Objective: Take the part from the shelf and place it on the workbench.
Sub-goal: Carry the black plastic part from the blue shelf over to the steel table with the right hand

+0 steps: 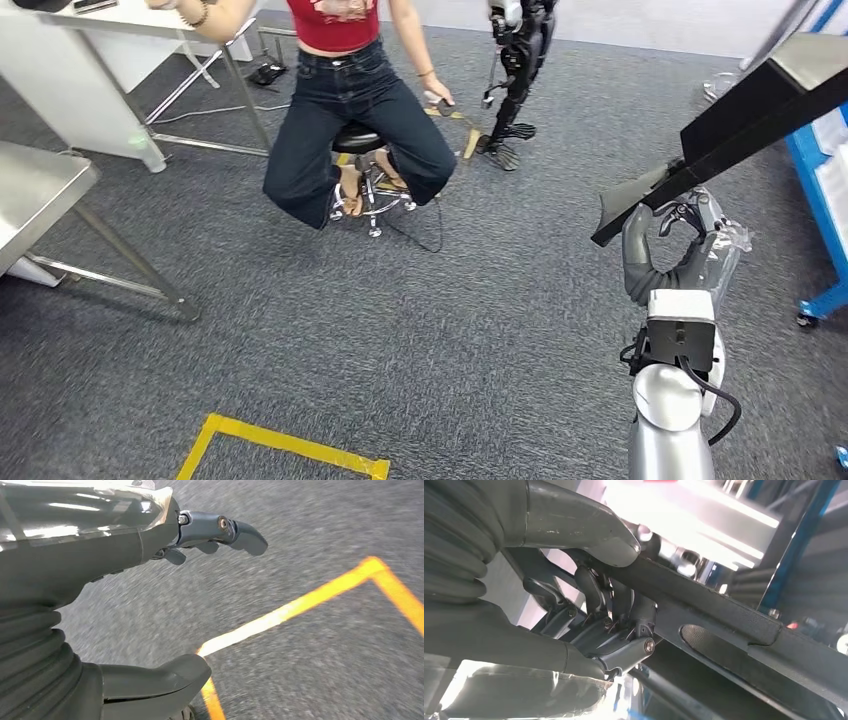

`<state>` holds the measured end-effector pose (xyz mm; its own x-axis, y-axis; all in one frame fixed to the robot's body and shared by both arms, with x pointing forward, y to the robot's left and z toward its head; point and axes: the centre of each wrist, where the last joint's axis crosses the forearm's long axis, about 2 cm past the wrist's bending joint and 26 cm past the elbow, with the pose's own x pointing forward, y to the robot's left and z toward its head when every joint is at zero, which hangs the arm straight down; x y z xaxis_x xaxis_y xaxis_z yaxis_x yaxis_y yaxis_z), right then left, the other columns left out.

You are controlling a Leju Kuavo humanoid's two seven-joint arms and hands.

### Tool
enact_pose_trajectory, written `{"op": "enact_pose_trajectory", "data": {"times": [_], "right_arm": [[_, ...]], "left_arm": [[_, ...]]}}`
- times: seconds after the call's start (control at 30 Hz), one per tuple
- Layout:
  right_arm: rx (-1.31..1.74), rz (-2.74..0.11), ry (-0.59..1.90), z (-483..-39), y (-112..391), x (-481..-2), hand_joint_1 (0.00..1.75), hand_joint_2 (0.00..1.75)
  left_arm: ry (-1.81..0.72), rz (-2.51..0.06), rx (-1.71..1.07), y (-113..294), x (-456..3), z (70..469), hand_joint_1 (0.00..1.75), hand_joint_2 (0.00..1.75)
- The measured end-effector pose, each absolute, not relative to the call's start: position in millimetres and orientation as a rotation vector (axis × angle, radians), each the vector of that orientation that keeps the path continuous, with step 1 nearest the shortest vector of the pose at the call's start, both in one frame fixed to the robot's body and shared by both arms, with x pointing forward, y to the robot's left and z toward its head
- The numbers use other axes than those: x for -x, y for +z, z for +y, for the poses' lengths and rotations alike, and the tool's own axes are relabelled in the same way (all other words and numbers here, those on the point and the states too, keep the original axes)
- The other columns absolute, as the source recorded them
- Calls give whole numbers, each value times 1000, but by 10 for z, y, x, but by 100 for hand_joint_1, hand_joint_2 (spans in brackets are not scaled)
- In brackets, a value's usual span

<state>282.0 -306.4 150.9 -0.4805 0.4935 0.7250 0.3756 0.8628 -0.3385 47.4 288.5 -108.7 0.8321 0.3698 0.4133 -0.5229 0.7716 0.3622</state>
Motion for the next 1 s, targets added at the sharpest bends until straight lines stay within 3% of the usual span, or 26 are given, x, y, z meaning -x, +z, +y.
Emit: {"op": "enact_pose_trajectory", "data": {"times": [1.0], "right_arm": [[691, -2160, 67, -3016, 1372, -2829, 175, 175]], "left_arm": [[465, -276, -452, -1108, -322, 2910, 0, 175]]}}
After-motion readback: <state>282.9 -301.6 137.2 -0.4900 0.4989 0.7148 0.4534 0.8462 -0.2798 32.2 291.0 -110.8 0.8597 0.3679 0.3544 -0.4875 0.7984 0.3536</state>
